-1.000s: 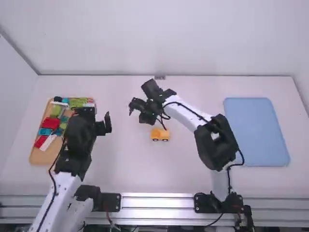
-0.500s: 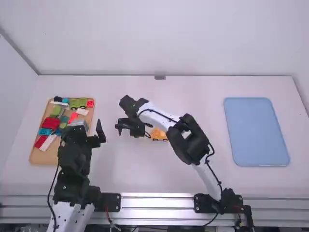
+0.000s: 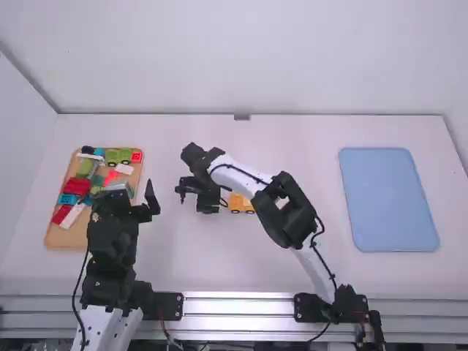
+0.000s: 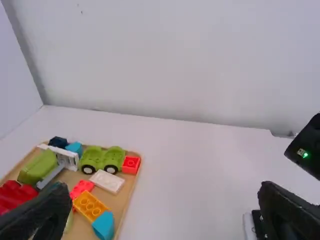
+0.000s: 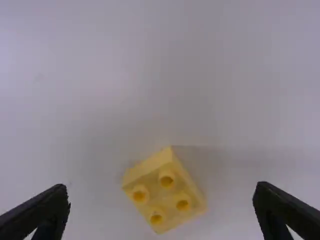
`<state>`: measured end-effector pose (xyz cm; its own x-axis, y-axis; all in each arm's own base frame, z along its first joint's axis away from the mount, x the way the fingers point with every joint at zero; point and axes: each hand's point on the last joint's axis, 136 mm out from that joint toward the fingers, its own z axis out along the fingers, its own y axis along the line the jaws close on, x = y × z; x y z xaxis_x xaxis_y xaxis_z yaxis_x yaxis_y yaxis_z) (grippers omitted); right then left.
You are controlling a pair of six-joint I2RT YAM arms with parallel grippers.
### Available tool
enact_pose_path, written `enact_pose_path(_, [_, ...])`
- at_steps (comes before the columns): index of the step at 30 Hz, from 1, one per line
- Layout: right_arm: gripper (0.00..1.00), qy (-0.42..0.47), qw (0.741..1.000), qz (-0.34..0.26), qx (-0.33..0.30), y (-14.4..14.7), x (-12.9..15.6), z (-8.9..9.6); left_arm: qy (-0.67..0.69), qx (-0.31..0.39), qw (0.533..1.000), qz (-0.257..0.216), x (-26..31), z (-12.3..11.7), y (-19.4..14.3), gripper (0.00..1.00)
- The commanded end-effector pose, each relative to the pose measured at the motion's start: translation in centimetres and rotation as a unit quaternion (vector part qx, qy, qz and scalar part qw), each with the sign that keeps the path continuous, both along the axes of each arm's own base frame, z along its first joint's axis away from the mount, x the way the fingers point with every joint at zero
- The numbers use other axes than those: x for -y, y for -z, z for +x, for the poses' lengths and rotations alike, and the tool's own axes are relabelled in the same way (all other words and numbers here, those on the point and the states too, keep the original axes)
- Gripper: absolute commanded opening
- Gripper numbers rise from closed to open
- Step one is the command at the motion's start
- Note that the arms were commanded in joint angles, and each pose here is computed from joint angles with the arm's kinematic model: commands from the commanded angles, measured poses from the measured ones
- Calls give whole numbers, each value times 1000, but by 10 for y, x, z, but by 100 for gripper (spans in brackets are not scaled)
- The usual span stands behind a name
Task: Assemble lego blocks to make yellow taxi
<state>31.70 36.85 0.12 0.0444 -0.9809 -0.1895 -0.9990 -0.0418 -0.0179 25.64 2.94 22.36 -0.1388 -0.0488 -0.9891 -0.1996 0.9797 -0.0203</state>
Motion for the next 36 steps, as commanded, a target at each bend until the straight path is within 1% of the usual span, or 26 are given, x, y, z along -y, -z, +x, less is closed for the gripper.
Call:
enact_pose_path(1, [98,9,999,33,8,-20,-11,14,-5,0,1000,-4,-2,-1,2,99])
enact_pose_path(2, [98,12,999,52,10,-33,-12,19,-6,5,1000,-25,-1,-1,2,99])
enact_pose_path(3, [98,14,998,59,12,-39,-13,21,0,5,1000,-28,1,-1,2,99])
enact_pose_path(4, [98,19,997,73,15,-51,-11,25,19,7,999,-26,7,1,0,99])
enact_pose_path(5, [98,26,995,91,20,-67,-8,31,57,7,998,-12,19,4,-1,99])
enact_pose_path(7, [98,39,993,112,24,-84,-3,38,81,7,997,-8,28,6,-3,99])
enact_pose_path(8, [98,54,990,131,28,-100,3,47,97,4,995,-11,33,10,-3,99])
enact_pose_path(10, [98,73,984,159,37,-123,20,60,111,-12,994,-10,38,19,-1,99])
enact_pose_path(11, [98,76,983,164,39,-126,23,61,113,-16,993,-7,39,20,0,99])
enact_pose_path(13, [98,113,972,196,58,-140,40,74,140,-46,989,4,48,33,5,99])
enact_pose_path(14, [98,117,971,198,60,-141,41,76,143,-49,989,5,49,34,5,99])
enact_pose_path(16, [98,171,954,229,95,-149,64,88,199,-88,976,17,67,51,12,99])
enact_pose_path(18, [98,214,936,250,122,-154,84,92,248,-114,962,30,82,62,18,99])
enact_pose_path(20, [98,263,912,274,152,-160,111,92,310,-158,937,43,100,76,27,99])
enact_pose_path(21, [98,275,906,280,159,-161,117,91,323,-168,930,45,104,79,29,99])
enact_pose_path(24, [98,315,875,317,187,-165,150,80,401,-233,883,75,127,92,47,99])
enact_pose_path(25, [98,322,869,323,192,-165,156,78,415,-249,871,83,131,95,52,99])
enact_pose_path(27, [98,348,844,348,213,-165,179,68,462,-298,826,123,148,103,75,99])
enact_pose_path(28, [98,357,834,357,223,-166,188,65,467,-322,812,138,150,106,87,99])
enact_pose_path(30, [98,364,825,366,231,-165,196,61,463,-348,802,147,151,110,98,99])
enact_pose_path(31, [98,373,813,375,242,-165,207,57,452,-381,791,157,150,115,113,99])
enact_pose_path(32, [98,381,803,383,252,-165,215,54,447,-408,779,164,151,118,126,99])
enact_pose_path(33, [98,385,797,387,257,-165,220,52,445,-419,773,168,151,118,132,99])
enact_pose_path(35, [98,401,778,401,271,-166,235,46,470,-455,732,190,161,113,157,99])
enact_pose_path(36, [98,401,775,403,275,-166,237,45,477,-461,723,193,163,111,163,99])
